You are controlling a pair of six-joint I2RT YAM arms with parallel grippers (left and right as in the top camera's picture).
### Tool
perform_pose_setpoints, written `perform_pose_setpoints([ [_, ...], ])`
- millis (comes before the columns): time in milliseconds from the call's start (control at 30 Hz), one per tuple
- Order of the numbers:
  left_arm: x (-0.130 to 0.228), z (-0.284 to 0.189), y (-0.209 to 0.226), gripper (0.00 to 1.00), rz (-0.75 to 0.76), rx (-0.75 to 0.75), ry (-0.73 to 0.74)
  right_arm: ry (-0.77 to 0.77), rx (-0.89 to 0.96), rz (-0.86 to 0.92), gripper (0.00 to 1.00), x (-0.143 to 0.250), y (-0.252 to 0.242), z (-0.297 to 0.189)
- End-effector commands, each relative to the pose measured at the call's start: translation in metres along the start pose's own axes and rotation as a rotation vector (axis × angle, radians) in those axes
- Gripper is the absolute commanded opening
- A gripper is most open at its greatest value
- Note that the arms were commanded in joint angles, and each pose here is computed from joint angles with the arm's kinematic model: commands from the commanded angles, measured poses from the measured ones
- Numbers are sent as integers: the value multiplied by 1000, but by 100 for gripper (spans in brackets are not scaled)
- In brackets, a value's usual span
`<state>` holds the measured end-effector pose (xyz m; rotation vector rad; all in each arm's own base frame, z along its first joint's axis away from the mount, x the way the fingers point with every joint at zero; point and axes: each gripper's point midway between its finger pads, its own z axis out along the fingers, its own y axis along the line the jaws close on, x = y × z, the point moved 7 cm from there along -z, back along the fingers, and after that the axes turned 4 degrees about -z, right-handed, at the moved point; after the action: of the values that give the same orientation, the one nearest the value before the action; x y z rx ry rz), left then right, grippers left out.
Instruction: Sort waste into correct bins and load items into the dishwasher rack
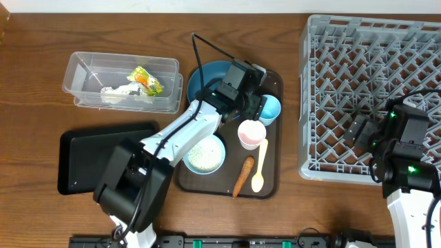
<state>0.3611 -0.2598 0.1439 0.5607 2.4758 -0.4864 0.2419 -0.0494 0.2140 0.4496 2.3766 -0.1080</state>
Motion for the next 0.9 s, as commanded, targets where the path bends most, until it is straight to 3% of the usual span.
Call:
perform_pose_setpoints([
  [0,-1,5,-2,63,0,16,7,-19,5,25,99,-7,-2,-4],
  [100,1,8,-2,51,0,16,15,-18,5,25,99,-7,-2,-4],
  [300,8,17,-5,49,-2,18,41,-18,5,24,99,-6,-2,-4],
  [667,1,18,-8,11,-28,29,1,-18,5,24,99,-6,-2,-4],
  [867,-12,1,-7,6,-63,33,-53,-19,5,24,99,-7,-2,-4],
])
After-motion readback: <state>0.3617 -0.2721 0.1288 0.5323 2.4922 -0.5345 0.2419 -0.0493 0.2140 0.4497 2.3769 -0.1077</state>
